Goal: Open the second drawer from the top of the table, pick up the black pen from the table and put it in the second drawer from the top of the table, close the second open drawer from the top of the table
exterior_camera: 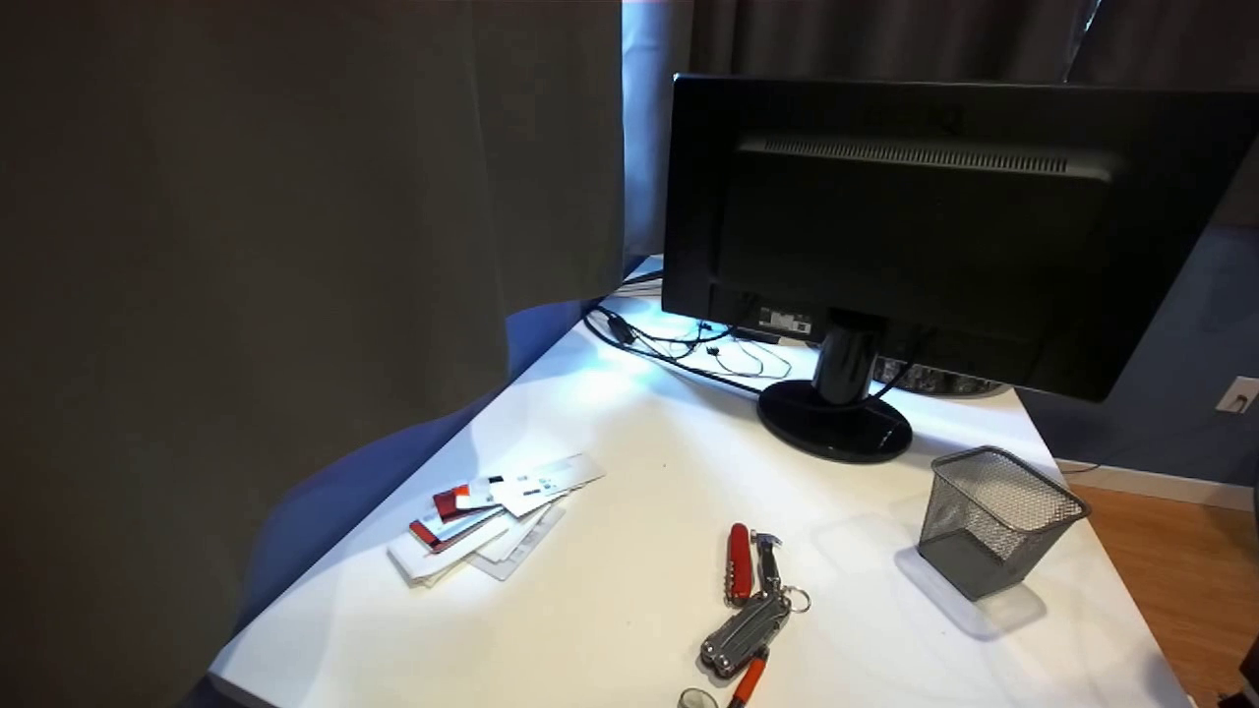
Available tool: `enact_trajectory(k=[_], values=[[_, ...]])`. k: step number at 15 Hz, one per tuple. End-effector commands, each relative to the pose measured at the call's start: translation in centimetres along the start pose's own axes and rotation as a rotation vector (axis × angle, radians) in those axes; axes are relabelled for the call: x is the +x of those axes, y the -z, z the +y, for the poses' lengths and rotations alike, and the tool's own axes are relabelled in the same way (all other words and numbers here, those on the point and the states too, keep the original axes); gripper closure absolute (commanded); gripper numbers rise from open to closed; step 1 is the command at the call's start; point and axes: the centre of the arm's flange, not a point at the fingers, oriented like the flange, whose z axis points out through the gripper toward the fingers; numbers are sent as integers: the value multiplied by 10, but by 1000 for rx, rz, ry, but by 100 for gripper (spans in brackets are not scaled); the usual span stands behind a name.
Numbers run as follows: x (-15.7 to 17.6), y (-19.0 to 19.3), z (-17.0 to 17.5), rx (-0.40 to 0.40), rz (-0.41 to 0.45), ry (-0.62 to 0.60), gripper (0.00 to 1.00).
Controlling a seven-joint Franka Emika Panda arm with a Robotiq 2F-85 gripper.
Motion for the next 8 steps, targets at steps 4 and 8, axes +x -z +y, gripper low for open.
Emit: enact_trajectory(k=[4,8], values=[[-12,2,9,78,-18,-40,57],[-8,0,15,75,-12,-37,31]])
